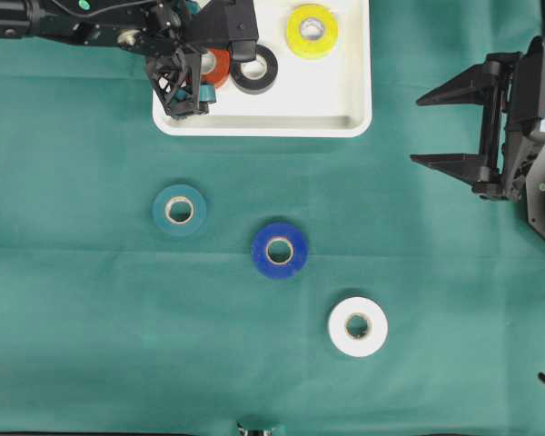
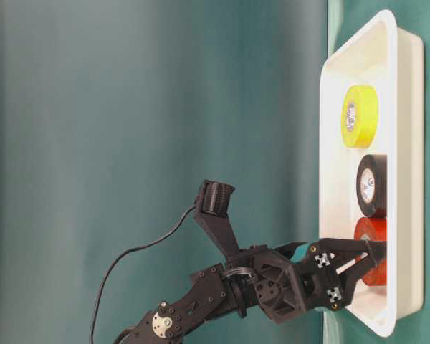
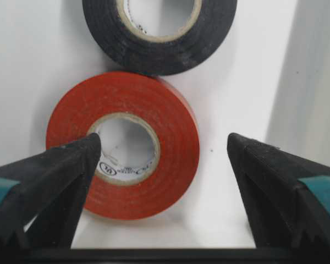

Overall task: Pick up the tape from a random location and place it into the white case.
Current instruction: 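Lower the orange roll into the tray beside the black roll, then open the left gripper to release the orange roll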

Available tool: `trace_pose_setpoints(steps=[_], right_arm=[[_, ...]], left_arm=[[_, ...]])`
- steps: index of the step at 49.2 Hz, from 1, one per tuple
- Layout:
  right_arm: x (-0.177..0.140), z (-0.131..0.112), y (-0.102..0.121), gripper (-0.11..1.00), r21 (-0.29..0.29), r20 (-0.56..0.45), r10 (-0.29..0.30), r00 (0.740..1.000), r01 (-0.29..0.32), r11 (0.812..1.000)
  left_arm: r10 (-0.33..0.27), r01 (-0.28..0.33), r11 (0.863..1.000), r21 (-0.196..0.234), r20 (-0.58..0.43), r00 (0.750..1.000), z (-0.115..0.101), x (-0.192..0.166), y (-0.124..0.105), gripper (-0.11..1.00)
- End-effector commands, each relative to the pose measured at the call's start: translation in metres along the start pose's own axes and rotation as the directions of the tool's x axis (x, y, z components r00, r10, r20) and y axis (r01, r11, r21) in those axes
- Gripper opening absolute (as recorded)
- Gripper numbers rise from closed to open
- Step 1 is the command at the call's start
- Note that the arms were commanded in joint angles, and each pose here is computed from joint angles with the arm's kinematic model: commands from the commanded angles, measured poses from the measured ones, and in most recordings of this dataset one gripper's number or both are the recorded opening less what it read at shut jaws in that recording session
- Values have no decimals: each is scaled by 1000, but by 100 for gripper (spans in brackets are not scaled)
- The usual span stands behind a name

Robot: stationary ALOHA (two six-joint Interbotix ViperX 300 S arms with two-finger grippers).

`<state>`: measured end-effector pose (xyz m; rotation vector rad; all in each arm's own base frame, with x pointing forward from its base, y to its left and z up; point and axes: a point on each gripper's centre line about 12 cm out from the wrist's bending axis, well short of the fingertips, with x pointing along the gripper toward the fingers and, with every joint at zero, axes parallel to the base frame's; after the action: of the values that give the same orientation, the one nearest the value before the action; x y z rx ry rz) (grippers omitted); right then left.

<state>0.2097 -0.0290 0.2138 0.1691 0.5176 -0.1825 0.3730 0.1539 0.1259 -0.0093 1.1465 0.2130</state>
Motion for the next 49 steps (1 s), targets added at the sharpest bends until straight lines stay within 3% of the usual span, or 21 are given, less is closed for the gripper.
trace_pose_setpoints(steps=[1,10,22,35,49], right_arm=[[-1,12,2,87,-1,30,5,1000,-5,1000],[-1,12,2,87,0,32,4,999,-4,1000],[-1,12,1,87,0,29,3,1000,-3,1000],[-1,13,2,87,0,33,4,999,-4,1000],[-2,16,2,87,0,38,4,999,-4,1000]], left_arm=[[14,-14,1000,-2,60,998,16,-25,4,97],[21,-21,1000,-1,89,996,29,-67,7,97],[27,-31,999,33,111,993,43,-110,11,97],[49,-60,997,53,195,980,61,-162,15,97],[48,-61,996,60,194,980,59,-170,14,97]])
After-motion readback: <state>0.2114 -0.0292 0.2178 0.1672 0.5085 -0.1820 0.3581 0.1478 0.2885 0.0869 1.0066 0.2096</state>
